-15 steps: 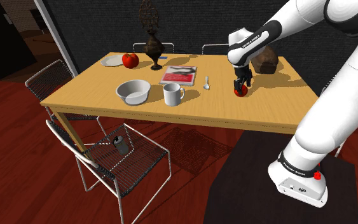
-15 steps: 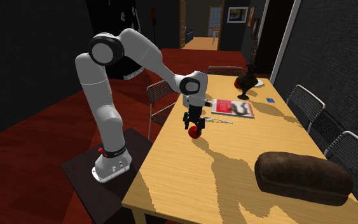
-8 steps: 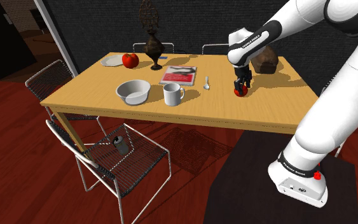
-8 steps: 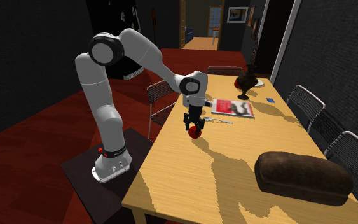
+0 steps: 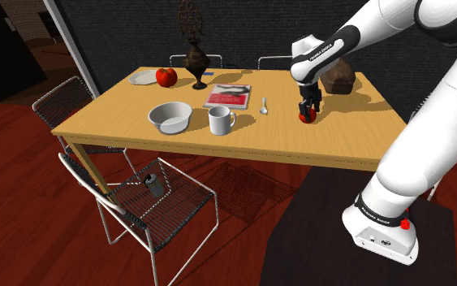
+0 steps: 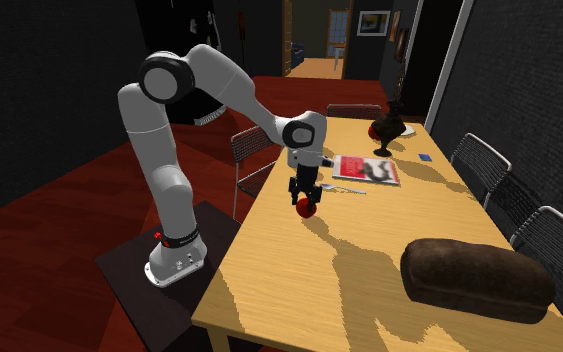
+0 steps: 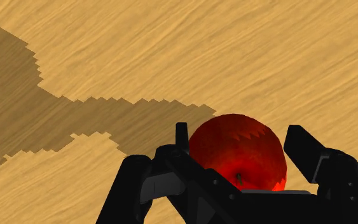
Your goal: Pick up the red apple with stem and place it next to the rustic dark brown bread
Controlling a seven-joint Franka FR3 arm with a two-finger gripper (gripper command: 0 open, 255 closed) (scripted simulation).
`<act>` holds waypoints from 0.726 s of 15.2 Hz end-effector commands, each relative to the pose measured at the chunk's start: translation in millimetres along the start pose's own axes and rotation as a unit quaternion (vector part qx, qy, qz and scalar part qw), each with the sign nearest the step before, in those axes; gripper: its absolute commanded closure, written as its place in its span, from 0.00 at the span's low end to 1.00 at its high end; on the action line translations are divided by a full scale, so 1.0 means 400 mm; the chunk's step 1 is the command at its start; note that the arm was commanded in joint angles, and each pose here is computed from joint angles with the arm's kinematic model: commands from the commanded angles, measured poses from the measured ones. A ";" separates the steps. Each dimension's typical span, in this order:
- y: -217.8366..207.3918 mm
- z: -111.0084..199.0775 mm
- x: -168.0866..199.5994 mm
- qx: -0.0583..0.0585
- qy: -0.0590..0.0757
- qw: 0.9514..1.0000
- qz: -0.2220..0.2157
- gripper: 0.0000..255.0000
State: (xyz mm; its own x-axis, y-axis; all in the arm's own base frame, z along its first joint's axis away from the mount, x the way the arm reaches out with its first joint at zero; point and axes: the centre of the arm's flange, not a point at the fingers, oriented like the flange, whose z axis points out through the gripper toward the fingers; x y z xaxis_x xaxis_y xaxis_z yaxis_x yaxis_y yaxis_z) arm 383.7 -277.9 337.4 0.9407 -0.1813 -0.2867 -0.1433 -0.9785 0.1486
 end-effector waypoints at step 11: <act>0.023 -0.144 -0.043 0.000 0.000 1.000 0.000 1.00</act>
State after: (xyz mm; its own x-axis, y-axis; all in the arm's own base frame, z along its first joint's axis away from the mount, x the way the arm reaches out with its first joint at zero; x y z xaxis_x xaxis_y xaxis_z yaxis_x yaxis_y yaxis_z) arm 384.4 -278.0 392.1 0.9410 -0.1812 -0.2859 -0.1433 -0.9784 0.1487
